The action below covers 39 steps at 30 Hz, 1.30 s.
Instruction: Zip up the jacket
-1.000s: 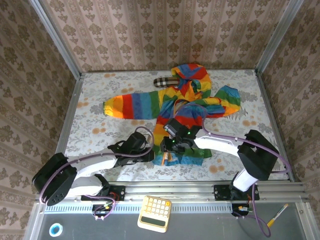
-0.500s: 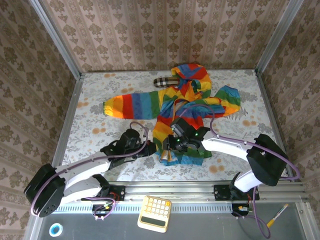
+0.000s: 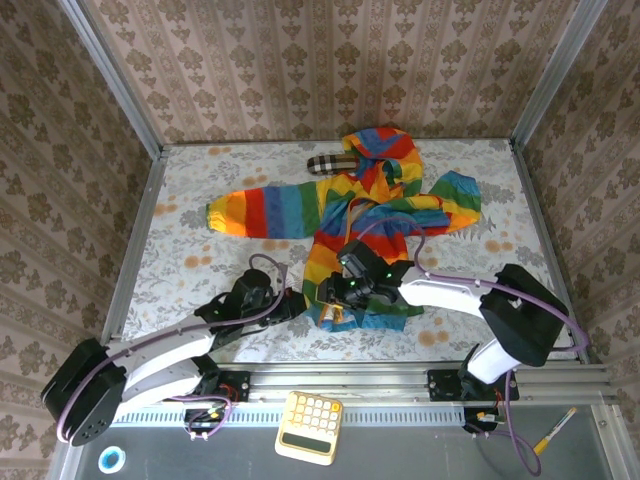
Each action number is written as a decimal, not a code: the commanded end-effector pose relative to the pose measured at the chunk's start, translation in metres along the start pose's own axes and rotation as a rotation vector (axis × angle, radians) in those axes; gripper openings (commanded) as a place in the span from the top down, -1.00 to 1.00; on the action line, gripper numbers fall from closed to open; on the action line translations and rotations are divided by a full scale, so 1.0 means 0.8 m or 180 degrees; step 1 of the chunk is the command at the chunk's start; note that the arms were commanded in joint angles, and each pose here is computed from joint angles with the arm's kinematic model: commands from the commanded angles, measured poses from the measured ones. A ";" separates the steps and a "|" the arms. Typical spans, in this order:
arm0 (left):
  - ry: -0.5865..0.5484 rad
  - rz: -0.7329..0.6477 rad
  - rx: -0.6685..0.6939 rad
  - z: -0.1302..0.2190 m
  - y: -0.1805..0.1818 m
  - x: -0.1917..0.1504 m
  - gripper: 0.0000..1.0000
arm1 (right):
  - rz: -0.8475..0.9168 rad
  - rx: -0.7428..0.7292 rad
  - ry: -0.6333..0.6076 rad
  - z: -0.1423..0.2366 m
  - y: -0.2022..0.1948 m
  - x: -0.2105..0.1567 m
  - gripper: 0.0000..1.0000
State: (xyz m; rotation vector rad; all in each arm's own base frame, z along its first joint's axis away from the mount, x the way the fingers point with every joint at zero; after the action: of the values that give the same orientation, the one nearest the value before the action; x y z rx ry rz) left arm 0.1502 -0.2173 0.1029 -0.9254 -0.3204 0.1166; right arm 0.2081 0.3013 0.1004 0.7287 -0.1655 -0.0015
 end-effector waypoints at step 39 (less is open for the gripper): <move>0.0383 -0.1954 0.1341 0.029 0.014 -0.016 0.30 | 0.0103 -0.0476 0.0092 -0.013 -0.031 -0.017 0.62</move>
State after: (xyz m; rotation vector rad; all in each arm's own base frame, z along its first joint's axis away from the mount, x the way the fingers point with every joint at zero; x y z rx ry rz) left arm 0.1336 -0.2054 0.1134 -0.5591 -0.4082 -0.2280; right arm 0.2043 0.3040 0.0849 0.6513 -0.1473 0.0157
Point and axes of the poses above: each hand's point on the last joint's axis, 136 mm out from that joint toward the fingers, its own z axis back along the fingers, its own y axis along the line the jaws close on, x = y × z, the point moved 4 cm from there along z, back along the fingers, and after that the axes turned 6 degrees about z, right-handed, at the moved point
